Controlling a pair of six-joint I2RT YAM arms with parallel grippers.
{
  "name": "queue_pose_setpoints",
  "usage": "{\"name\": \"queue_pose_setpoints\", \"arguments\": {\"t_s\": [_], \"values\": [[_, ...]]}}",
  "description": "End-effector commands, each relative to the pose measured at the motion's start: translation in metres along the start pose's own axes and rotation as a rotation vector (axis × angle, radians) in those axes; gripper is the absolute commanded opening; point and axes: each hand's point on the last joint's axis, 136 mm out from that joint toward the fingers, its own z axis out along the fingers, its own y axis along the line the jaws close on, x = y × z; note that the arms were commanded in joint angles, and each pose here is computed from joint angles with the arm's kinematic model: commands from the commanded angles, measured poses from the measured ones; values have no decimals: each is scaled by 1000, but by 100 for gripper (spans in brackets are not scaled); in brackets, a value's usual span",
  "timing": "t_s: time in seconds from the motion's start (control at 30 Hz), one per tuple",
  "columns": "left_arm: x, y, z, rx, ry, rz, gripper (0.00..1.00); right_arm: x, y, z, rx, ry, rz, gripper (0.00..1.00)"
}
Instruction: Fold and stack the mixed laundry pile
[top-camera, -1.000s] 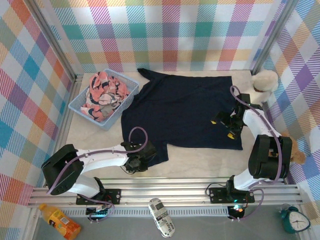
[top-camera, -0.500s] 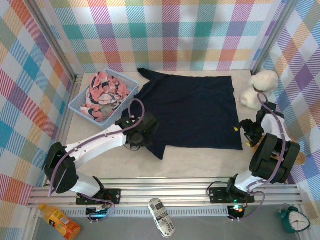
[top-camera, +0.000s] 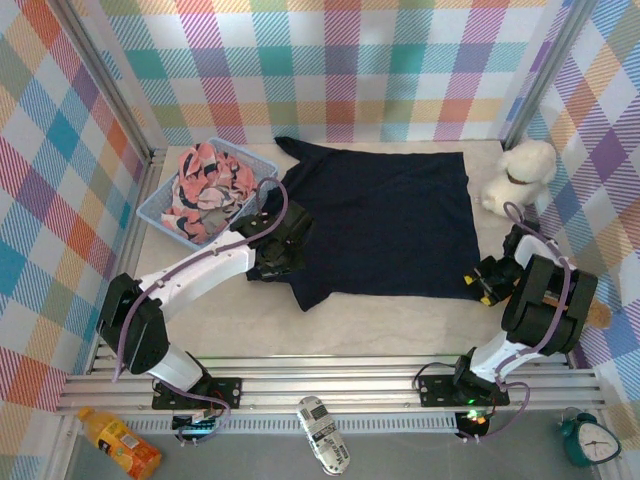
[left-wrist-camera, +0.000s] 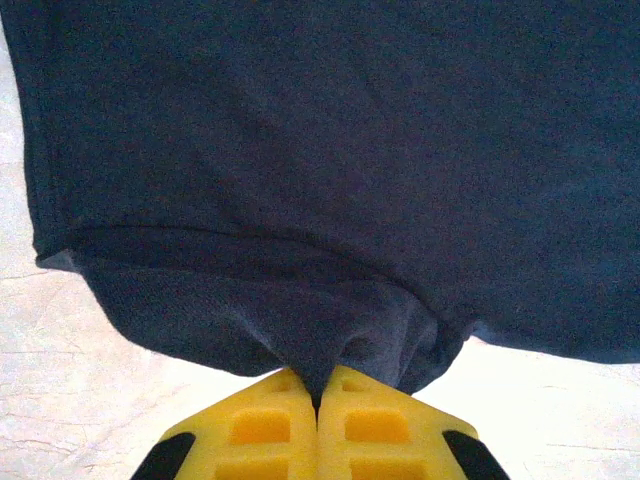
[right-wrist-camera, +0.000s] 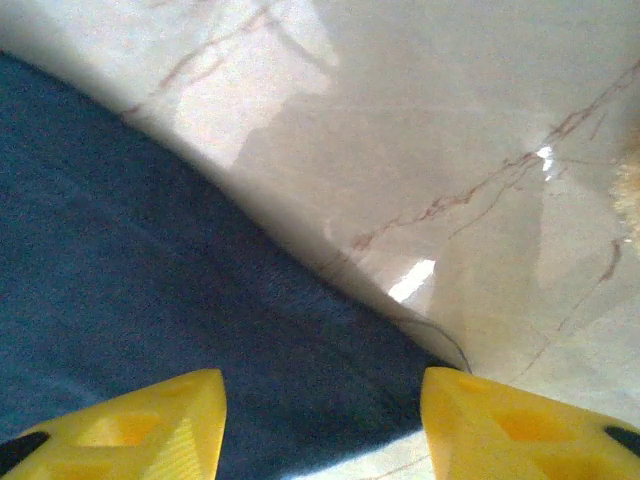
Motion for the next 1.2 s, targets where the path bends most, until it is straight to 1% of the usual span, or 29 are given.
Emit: {"name": "queue_pose_setpoints", "arguments": {"t_s": [0.0,0.07,0.2,0.33,0.47,0.6,0.77,0.87,0.97,1.0,1.03,1.07,1.1,1.13,1.17], "values": [[-4,-4,-3,11,3,10,0,4,-6,13,43,17,1,47],[-6,-4,-2,5,-1,3,0,5,-5,18,40,20,4,34],[-14,-3,-4,5,-21,-20,0,1,3,12,10,7,-8,1],[-30,-4,-16,7,-80,-25,0,0,12,-15,-32,-42,-44,0],[-56,-9,-39,8,-165,0,0,4,24,-45,-102,-76,-51,0],[-92,-20,-62,54,-250,-2,0,0,41,-68,-176,-99,-48,0],[-145,-24,-73,51,-331,-2,0,-21,64,-90,-225,-129,-45,0],[-174,-28,-66,45,-347,6,0,-42,85,-102,-275,-153,-39,0],[-199,-33,-43,29,-330,18,0,-71,111,-110,-327,-164,-18,0],[-208,-34,-34,19,-316,19,0,-84,121,-112,-344,-173,-6,4],[-217,-33,-23,2,-301,16,0,-98,133,-113,-367,-171,8,13],[-224,-31,-11,-13,-281,12,8,-111,146,-116,-400,-175,11,25],[-231,-24,0,-38,-251,-10,49,-123,160,-119,-434,-178,9,42],[-240,-18,9,-62,-230,-43,87,-135,169,-121,-442,-184,14,47],[-241,-10,22,-92,-188,-64,100,-142,177,-125,-449,-191,9,49]]}}
